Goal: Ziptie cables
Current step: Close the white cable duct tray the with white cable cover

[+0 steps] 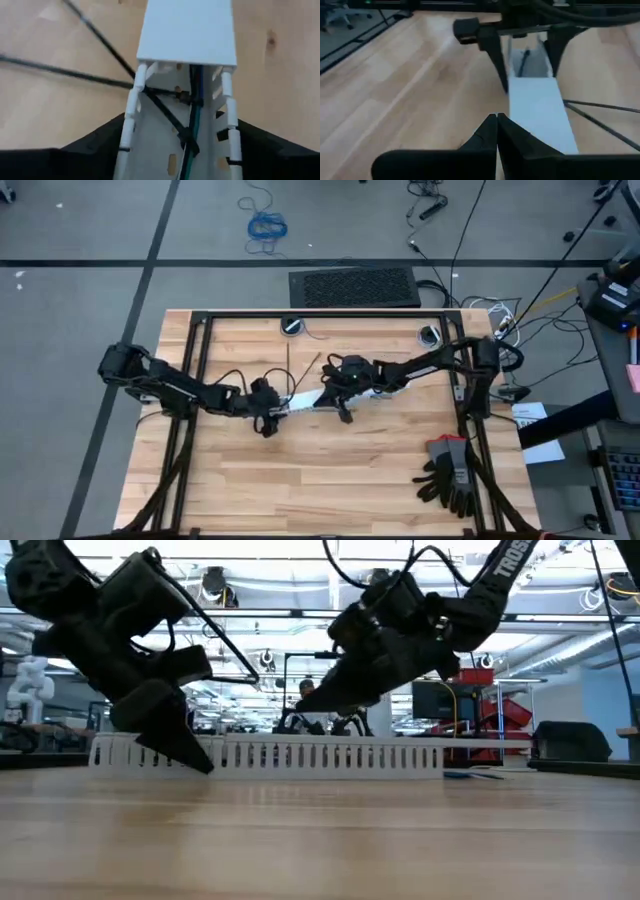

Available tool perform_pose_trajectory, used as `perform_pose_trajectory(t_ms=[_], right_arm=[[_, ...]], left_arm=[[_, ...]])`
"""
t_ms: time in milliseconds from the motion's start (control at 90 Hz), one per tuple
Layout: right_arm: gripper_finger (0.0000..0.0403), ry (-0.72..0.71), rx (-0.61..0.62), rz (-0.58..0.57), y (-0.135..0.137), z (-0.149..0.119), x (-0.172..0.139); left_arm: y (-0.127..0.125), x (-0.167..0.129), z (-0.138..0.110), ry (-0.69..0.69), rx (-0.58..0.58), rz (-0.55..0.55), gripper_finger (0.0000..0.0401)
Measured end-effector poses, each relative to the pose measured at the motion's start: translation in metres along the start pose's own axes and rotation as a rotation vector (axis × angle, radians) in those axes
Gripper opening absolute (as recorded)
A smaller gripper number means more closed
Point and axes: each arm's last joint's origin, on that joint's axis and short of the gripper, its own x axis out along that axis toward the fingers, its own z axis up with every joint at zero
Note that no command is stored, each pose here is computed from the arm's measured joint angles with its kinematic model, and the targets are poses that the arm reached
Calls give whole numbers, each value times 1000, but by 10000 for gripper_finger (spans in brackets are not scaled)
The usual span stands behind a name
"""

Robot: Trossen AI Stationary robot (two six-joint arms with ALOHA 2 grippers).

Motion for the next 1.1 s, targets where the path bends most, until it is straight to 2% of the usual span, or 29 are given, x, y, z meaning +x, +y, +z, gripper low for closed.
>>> perform_pose_trajectory(t_ms=[267,656,1100], right_arm=[[0,43,-52,-9,-16,16,24],[0,77,-46,10,-35,2,55],[0,61,-18,106,-40,-6,93]], left_arm=[[1,0,-2,-1,0,8,247],[1,0,-2,2,-2,16,242],[1,0,-3,10,1,17,242]])
